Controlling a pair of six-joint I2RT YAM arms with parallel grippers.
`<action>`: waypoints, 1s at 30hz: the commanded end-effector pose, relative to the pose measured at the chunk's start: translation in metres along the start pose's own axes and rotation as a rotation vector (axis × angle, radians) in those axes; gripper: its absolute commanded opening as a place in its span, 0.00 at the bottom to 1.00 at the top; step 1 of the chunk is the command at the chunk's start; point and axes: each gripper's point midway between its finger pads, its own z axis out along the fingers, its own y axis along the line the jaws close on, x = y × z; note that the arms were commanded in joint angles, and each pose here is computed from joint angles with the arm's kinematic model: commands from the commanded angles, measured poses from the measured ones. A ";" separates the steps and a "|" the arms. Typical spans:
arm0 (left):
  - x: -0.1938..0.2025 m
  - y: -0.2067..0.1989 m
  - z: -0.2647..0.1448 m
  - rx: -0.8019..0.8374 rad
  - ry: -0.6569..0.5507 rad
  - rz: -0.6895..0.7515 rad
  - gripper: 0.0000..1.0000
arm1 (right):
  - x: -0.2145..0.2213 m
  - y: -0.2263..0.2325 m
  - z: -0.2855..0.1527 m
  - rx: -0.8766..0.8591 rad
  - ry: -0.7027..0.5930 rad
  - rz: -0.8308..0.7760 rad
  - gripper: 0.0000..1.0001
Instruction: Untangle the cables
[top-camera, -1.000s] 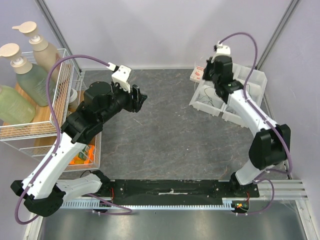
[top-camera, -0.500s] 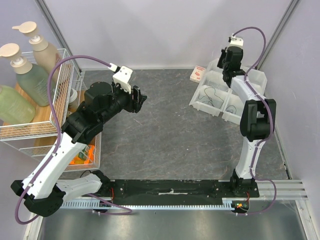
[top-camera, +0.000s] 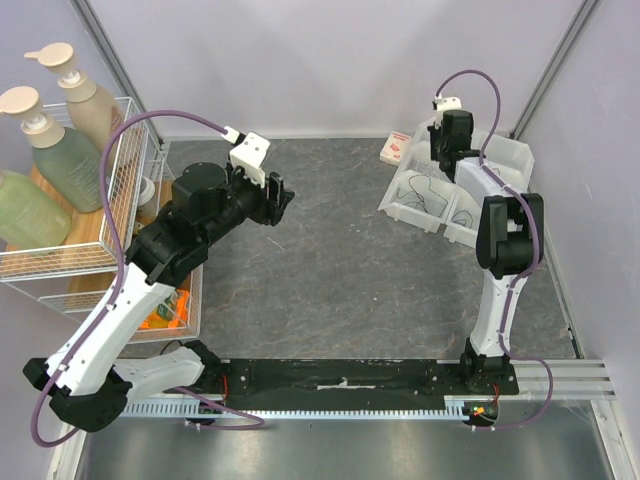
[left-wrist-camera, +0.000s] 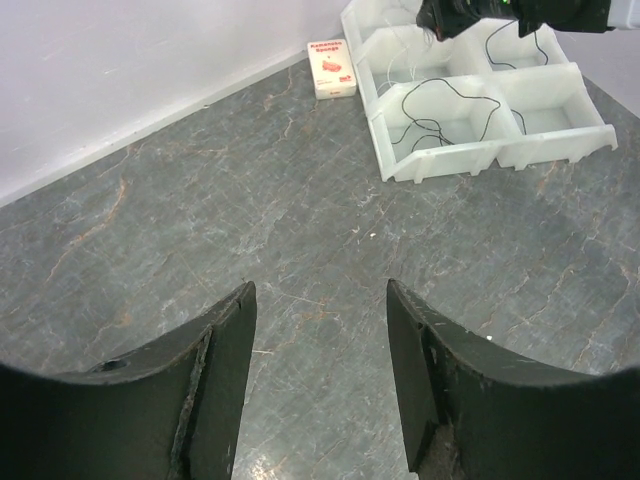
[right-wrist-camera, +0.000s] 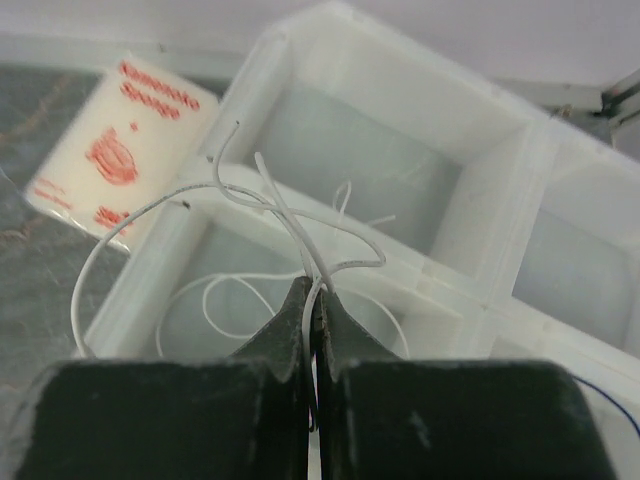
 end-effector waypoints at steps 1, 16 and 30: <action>-0.012 -0.003 0.001 0.016 -0.039 0.032 0.61 | 0.042 -0.007 0.002 0.032 0.157 -0.080 0.00; -0.011 -0.013 -0.001 0.057 -0.037 -0.014 0.61 | 0.023 -0.023 -0.031 0.087 0.285 -0.072 0.42; -0.013 -0.027 -0.004 0.111 -0.039 -0.040 0.61 | -0.011 -0.032 -0.098 0.068 0.243 -0.024 0.66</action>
